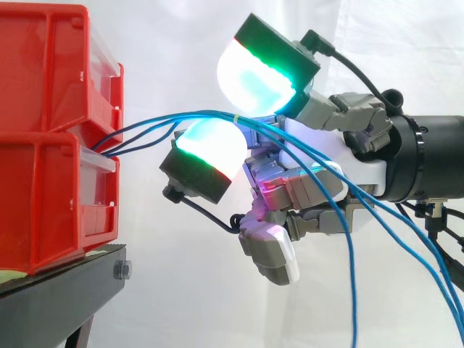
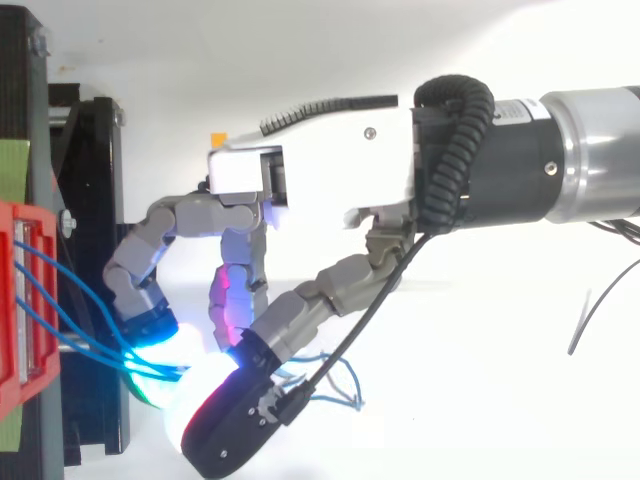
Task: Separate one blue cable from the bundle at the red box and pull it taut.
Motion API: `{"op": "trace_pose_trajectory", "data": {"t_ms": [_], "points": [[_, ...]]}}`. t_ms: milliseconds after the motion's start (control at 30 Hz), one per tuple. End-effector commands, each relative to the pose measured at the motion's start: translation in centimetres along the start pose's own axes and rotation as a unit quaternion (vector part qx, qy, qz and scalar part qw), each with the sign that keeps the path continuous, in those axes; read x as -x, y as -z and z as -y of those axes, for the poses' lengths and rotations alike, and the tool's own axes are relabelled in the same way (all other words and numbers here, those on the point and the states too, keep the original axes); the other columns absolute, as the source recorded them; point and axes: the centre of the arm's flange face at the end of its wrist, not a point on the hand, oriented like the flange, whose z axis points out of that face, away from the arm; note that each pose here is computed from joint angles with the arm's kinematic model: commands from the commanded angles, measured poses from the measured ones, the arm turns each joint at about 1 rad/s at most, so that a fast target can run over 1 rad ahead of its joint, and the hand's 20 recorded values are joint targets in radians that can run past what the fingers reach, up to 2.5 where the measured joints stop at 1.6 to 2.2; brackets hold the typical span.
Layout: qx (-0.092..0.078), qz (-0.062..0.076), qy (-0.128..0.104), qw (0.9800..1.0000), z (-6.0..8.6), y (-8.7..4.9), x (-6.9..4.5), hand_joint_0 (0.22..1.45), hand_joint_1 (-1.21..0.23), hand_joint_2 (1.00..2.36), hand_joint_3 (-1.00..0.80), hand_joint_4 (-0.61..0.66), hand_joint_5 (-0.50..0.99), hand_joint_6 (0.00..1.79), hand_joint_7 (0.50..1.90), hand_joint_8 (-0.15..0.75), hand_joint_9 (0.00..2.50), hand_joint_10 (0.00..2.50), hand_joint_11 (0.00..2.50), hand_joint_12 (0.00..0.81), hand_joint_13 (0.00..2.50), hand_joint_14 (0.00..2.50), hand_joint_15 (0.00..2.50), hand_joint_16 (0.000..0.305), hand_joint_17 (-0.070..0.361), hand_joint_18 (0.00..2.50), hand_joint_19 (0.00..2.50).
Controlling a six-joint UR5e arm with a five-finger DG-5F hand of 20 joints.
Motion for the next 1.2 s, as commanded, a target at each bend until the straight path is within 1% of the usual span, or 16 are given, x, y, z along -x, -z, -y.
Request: {"op": "trace_pose_trajectory", "data": {"t_ms": [0,67,100,167,200,300,400,433,533,567,633,700,833,967,1100,1167], "points": [[0.0,0.0,0.0,1.0,0.1,0.03,0.11,0.45,-0.6,1.0,-0.5,0.08,-0.06,0.87,1.03,0.426,1.53,0.02,1.1,0.469,1.2,0.02,0.66,0.059,0.133,1.18,0.66],[0.001,-0.001,0.0,1.0,-0.02,0.05,0.12,0.5,-0.58,1.0,-0.5,0.08,-0.07,0.87,1.03,0.407,1.52,0.03,1.11,0.449,1.18,0.02,0.67,0.055,0.124,1.14,0.68],[0.0,-0.001,0.0,1.0,-0.01,0.06,0.12,0.56,-0.59,1.0,-0.5,0.07,-0.07,0.87,1.03,0.386,1.51,0.03,1.13,0.434,1.17,0.02,0.67,0.052,0.116,1.1,0.7],[0.001,-0.001,-0.001,1.0,-0.1,0.02,0.14,0.6,-0.63,1.0,-0.5,0.04,-0.07,0.86,1.08,0.384,1.5,0.03,1.13,0.423,1.16,0.03,0.68,0.05,0.113,1.09,0.7],[0.002,-0.001,0.0,1.0,-0.11,0.0,0.15,0.61,-0.67,1.0,-0.45,0.05,-0.07,0.86,1.11,0.384,1.5,0.03,1.13,0.427,1.16,0.02,0.68,0.05,0.113,1.08,0.7],[0.001,-0.001,0.0,1.0,0.02,0.0,0.12,0.6,-0.76,1.02,-0.29,0.06,-0.08,0.87,1.23,0.389,1.49,0.03,1.15,0.429,1.16,0.02,0.68,0.051,0.114,1.07,0.68],[0.0,-0.001,0.0,1.0,0.04,0.01,0.11,0.63,-0.87,1.02,-0.23,0.09,-0.09,0.89,1.23,0.396,1.45,0.03,1.17,0.424,1.15,0.03,0.68,0.051,0.114,1.07,0.68],[-0.001,-0.001,0.0,1.0,0.0,0.08,0.11,0.63,-0.88,1.02,-0.23,0.09,-0.09,0.89,1.22,0.397,1.45,0.03,1.18,0.425,1.15,0.03,0.68,0.051,0.114,1.07,0.67],[-0.007,-0.004,-0.001,1.0,0.22,0.16,0.04,0.69,-0.94,1.02,-0.25,0.09,-0.1,0.9,1.3,0.401,1.43,0.03,1.18,0.418,1.15,0.02,0.68,0.05,0.112,1.06,0.64],[-0.008,-0.003,-0.001,1.0,0.24,0.18,0.05,0.72,-0.96,1.02,-0.28,0.06,-0.1,0.9,1.35,0.402,1.48,0.03,1.25,0.409,1.15,0.02,0.67,0.05,0.111,1.06,0.62],[-0.01,-0.005,-0.002,0.9999,0.19,0.28,0.04,0.76,-0.97,1.02,-0.32,0.02,-0.09,0.92,1.35,0.4,1.54,0.03,1.37,0.402,1.18,0.03,0.69,0.049,0.11,1.05,0.62],[-0.013,-0.005,-0.003,0.9999,0.23,0.32,0.02,0.78,-0.96,1.0,-0.48,-0.02,-0.08,0.92,1.38,0.395,1.59,0.03,1.43,0.394,1.2,0.03,0.69,0.048,0.108,1.06,0.61],[-0.013,-0.008,-0.003,0.9999,0.33,0.31,-0.05,0.73,-0.95,1.0,-0.5,-0.06,-0.08,0.92,1.36,0.392,1.6,0.03,1.4,0.394,1.21,0.03,0.69,0.047,0.106,1.08,0.61],[-0.013,-0.008,-0.003,0.9999,0.27,0.38,0.07,0.57,-0.88,1.0,-0.5,-0.01,-0.06,0.92,1.35,0.397,1.64,0.03,1.34,0.397,1.25,0.03,0.71,0.048,0.107,1.1,0.65],[-0.014,-0.01,-0.003,0.9999,0.38,0.37,0.0,0.48,-0.82,1.0,-0.5,0.0,-0.05,0.91,1.25,0.418,1.69,0.03,1.3,0.43,1.29,0.02,0.7,0.053,0.12,1.17,0.64],[-0.012,-0.009,-0.003,0.9999,0.26,0.38,0.15,0.46,-0.76,1.0,-0.5,-0.01,-0.04,0.9,1.26,0.426,1.7,0.03,1.28,0.44,1.3,0.02,0.69,0.056,0.126,1.19,0.62]]}}
